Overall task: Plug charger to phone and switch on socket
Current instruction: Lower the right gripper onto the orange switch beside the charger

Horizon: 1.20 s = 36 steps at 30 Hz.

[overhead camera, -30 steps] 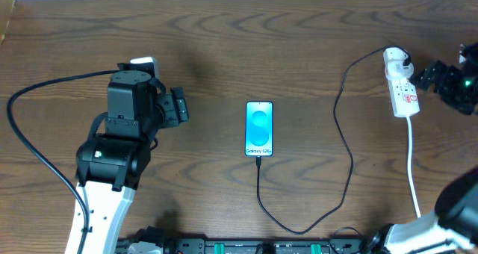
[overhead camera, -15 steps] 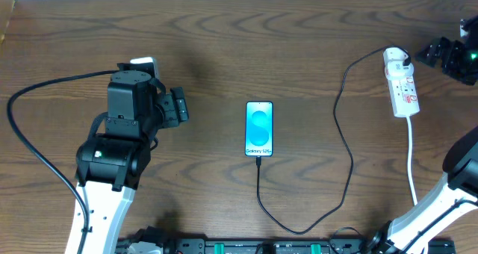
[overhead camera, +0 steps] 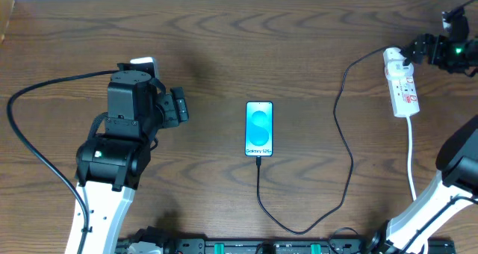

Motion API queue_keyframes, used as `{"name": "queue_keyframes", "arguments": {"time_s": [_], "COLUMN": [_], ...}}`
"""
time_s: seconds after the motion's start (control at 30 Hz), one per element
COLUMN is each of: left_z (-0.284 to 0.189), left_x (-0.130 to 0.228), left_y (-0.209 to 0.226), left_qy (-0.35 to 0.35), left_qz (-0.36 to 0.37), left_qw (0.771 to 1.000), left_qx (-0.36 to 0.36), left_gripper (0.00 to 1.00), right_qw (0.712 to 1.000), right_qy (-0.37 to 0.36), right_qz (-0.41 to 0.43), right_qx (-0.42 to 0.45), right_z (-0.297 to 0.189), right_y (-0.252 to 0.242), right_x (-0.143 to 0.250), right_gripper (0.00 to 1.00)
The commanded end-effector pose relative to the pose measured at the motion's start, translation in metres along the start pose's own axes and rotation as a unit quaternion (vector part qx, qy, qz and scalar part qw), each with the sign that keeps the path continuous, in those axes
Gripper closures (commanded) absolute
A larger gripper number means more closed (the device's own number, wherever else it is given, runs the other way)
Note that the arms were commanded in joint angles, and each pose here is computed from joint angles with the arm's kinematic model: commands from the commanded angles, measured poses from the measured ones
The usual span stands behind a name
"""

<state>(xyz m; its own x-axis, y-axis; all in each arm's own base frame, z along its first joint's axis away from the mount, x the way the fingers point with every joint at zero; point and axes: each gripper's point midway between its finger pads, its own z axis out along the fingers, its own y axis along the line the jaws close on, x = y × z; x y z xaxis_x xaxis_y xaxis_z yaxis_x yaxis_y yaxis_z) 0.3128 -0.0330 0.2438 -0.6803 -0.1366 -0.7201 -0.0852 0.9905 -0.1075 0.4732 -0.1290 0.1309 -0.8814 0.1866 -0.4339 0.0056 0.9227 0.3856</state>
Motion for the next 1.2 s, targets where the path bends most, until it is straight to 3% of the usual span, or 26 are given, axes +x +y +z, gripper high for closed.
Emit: {"name": "queue_keyframes", "arguments": {"time_s": [0.0, 0.73, 1.17], "left_z": [-0.002, -0.002, -0.002], "left_x": [-0.004, -0.004, -0.004], "left_y": [0.003, 0.003, 0.003], "left_qy": [-0.006, -0.006, -0.006], "left_qz": [0.003, 0.003, 0.003], "left_qw": [1.000, 1.000, 1.000], "left_qx": [-0.007, -0.007, -0.007], "left_gripper": [0.12, 0.12, 0.12], "right_qw": [1.000, 0.999, 0.999], "right_qy": [0.014, 0.046, 0.034], "right_qz": [-0.007, 0.016, 0.010], "right_qx": [0.006, -0.001, 0.002], "right_z": [0.011, 0.060, 0.064], "right_y": [-0.004, -0.019, -0.022], "right_x": [0.005, 0.055, 0.052], "right_gripper": [0.01, 0.01, 0.01]}}
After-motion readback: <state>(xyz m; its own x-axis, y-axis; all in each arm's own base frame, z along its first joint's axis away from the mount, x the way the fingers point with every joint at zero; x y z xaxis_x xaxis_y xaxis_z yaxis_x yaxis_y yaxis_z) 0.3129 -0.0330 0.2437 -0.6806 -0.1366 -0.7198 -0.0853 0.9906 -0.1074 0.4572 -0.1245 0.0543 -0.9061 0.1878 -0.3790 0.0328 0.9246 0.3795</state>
